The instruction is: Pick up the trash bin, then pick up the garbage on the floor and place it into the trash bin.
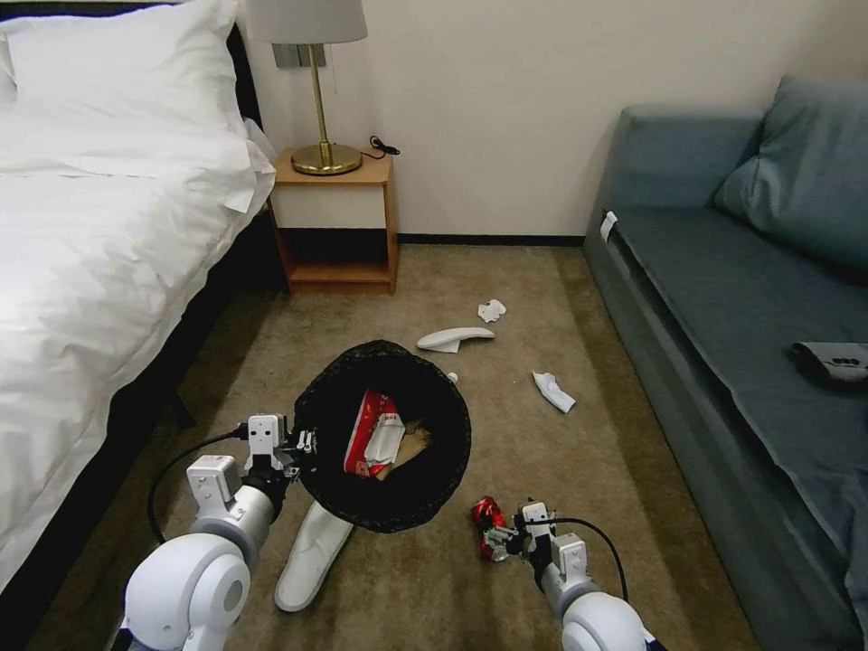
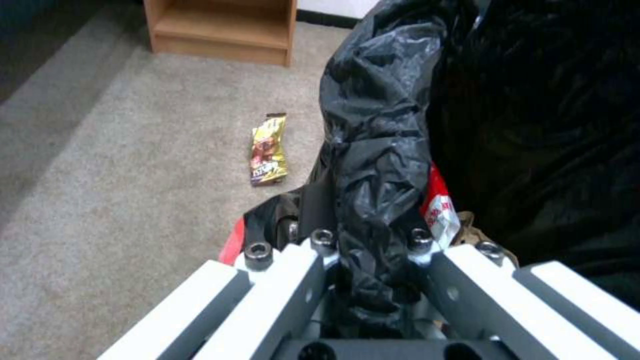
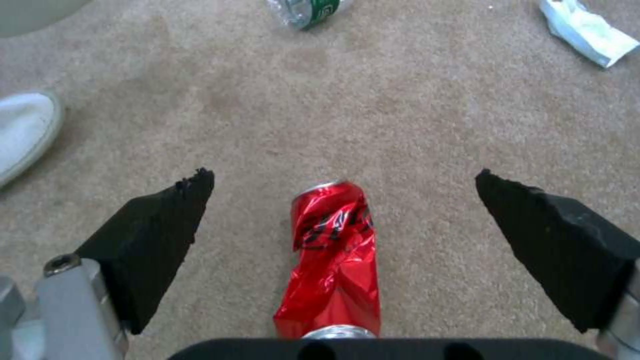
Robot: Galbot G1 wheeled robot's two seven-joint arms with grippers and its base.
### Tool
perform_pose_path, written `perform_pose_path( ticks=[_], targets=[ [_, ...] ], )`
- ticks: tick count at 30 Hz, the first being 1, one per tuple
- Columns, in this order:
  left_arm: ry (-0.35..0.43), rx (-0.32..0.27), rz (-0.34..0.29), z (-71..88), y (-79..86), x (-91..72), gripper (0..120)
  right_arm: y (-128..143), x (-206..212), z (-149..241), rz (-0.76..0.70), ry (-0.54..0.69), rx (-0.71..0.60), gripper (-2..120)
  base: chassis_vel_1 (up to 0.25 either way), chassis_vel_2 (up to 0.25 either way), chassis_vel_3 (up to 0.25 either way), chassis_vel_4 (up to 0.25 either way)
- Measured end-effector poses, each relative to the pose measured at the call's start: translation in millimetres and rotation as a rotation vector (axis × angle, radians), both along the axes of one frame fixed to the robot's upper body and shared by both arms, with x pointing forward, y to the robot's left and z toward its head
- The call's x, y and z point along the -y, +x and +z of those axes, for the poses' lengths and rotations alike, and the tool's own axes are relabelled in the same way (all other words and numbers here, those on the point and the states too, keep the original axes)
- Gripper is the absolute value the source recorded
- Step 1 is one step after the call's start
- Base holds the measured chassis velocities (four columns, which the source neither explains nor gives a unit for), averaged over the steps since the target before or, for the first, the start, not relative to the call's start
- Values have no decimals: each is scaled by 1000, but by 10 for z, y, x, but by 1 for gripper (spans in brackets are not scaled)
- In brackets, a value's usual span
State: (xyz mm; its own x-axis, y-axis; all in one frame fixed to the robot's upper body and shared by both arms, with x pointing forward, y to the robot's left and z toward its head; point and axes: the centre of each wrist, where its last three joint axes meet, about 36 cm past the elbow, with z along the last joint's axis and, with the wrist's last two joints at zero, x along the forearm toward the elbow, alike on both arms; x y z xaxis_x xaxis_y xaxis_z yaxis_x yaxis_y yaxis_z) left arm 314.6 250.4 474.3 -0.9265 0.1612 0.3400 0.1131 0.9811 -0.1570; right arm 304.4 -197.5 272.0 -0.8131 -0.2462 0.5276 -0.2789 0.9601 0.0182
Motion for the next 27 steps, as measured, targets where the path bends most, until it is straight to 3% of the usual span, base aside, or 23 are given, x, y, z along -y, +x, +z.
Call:
perform_pose_path(
  ticks=[27],
  targets=[
    [8, 2, -8, 16, -61, 23, 2, 288, -42, -578, -46, 15, -56, 100, 0, 0, 0, 0]
  ],
)
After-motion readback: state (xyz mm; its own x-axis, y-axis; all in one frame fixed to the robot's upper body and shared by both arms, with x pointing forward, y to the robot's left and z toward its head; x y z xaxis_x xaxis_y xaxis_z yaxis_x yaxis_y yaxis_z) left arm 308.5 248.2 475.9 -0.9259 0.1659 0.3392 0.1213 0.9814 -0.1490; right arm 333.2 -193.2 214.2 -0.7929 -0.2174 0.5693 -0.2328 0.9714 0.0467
